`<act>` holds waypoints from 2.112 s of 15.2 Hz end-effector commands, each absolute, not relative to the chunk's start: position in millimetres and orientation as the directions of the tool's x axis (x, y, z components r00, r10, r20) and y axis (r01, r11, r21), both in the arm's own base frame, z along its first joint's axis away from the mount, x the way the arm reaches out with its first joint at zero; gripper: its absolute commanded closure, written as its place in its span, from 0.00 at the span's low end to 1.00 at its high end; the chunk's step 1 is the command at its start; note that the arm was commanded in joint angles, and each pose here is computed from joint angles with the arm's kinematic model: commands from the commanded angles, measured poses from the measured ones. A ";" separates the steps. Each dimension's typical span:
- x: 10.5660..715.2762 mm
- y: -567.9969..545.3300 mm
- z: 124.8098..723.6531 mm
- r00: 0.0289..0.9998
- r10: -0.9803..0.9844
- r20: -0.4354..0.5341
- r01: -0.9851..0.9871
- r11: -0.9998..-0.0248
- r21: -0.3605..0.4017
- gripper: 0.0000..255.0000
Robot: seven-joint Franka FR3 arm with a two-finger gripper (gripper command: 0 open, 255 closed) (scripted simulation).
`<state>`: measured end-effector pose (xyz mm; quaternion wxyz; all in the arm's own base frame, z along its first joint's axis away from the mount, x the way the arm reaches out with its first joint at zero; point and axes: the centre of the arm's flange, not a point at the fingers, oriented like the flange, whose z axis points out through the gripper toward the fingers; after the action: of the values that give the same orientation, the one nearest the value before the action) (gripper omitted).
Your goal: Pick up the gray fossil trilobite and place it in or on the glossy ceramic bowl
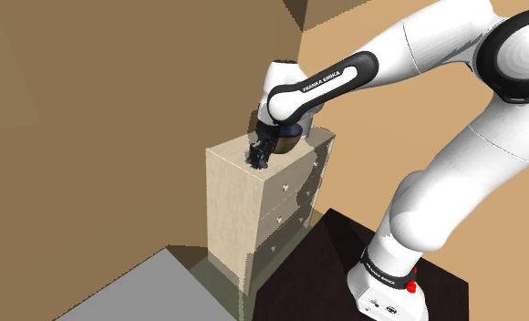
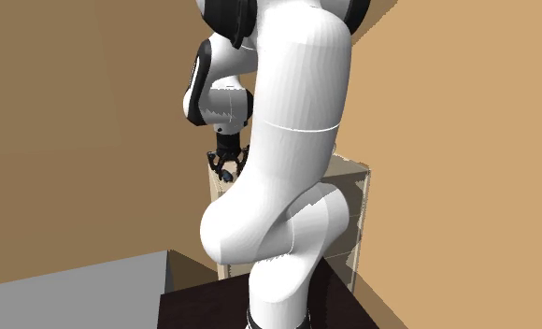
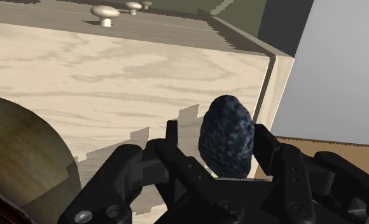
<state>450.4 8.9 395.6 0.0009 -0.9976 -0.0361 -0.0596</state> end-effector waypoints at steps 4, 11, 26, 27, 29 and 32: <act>450.4 8.8 395.6 0.990 0.072 0.119 0.072 -0.997 0.002 1.00; 450.3 8.9 406.1 0.990 0.072 0.119 0.072 -0.997 0.002 1.00; 450.4 8.9 485.3 0.990 0.072 0.119 0.072 -0.997 0.002 1.00; 450.4 8.9 490.5 0.990 0.072 0.119 0.072 -0.997 0.002 1.00; 450.4 8.9 501.1 0.990 0.072 0.119 0.072 -0.997 0.002 1.00; 450.4 8.9 516.9 0.990 0.072 0.119 0.072 -0.997 0.002 1.00</act>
<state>452.1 9.2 510.7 0.0009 -0.9976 -0.0361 -0.0598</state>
